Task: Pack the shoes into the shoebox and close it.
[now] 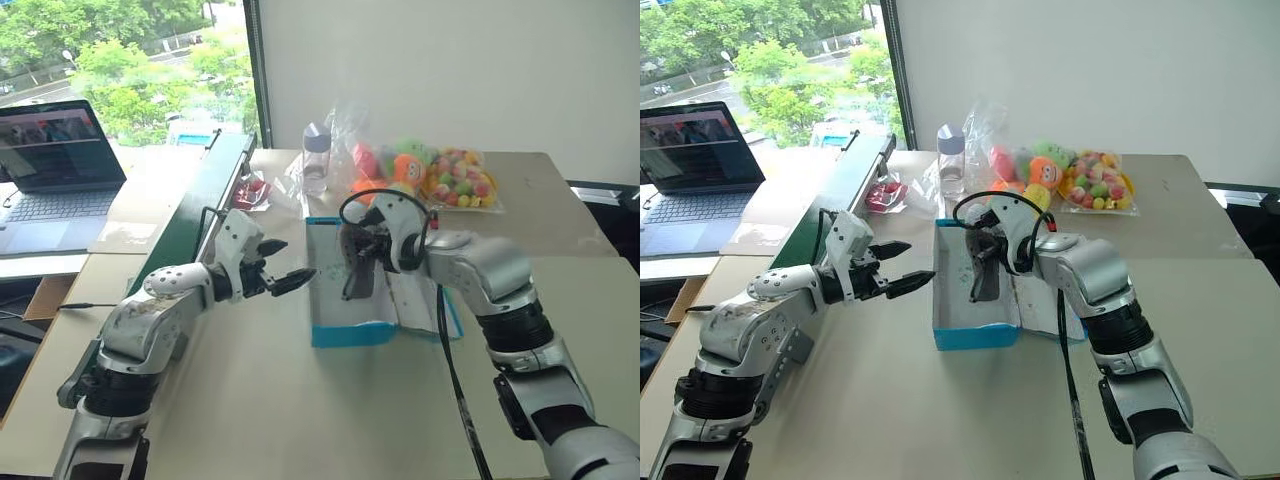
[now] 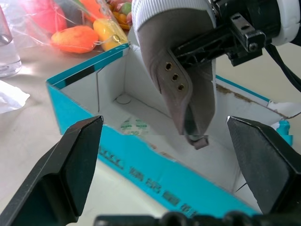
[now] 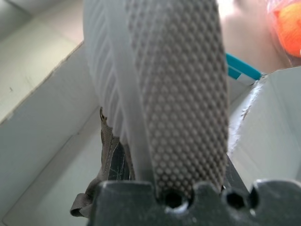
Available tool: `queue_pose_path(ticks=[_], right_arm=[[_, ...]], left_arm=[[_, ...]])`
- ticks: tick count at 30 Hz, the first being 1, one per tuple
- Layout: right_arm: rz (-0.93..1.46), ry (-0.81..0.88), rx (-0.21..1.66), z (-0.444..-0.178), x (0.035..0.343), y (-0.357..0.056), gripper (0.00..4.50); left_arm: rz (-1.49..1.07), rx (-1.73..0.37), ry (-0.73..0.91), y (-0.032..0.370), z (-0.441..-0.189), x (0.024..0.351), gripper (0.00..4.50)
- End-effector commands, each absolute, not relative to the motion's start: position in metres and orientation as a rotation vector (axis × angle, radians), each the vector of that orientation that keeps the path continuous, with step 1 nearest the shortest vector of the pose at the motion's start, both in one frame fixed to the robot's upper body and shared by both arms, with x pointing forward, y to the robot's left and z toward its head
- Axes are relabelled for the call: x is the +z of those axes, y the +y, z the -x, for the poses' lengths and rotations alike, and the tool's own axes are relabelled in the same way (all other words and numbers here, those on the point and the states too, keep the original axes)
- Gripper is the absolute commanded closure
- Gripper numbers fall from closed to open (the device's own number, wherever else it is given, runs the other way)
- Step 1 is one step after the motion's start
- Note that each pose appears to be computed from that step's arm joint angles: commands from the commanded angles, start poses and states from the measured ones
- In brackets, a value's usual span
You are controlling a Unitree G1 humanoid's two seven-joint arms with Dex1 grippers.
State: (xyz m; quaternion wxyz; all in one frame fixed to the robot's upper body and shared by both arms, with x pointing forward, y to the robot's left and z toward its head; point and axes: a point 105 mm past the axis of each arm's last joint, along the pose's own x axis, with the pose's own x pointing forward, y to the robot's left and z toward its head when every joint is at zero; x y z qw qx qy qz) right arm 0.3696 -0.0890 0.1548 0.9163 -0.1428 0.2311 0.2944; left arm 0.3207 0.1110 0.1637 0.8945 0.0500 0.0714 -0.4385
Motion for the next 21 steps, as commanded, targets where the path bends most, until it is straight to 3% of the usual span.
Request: queue_pose_path(ticks=[1, 5, 13, 17, 21], right_arm=[[0.315, 0.507, 0.625, -0.36, 0.158, -0.089, 4.18], [0.288, 0.625, 0.647, -0.346, 0.145, -0.091, 4.18], [0.213, 0.761, 0.633, -0.335, 0.15, -0.11, 4.18], [0.225, 0.798, 0.607, -0.338, 0.149, -0.119, 4.18], [0.275, 0.801, 0.529, -0.359, 0.145, -0.126, 4.18]], left_arm=[[-0.125, -0.927, 0.089, 0.105, -0.322, 0.173, 0.0], [-0.114, -0.924, 0.072, 0.099, -0.323, 0.17, 0.0], [-0.076, -0.897, 0.066, 0.094, -0.319, 0.161, 0.0], [-0.063, -0.886, 0.064, 0.091, -0.317, 0.157, 0.0], [-0.049, -0.874, 0.06, 0.086, -0.314, 0.154, 0.0]])
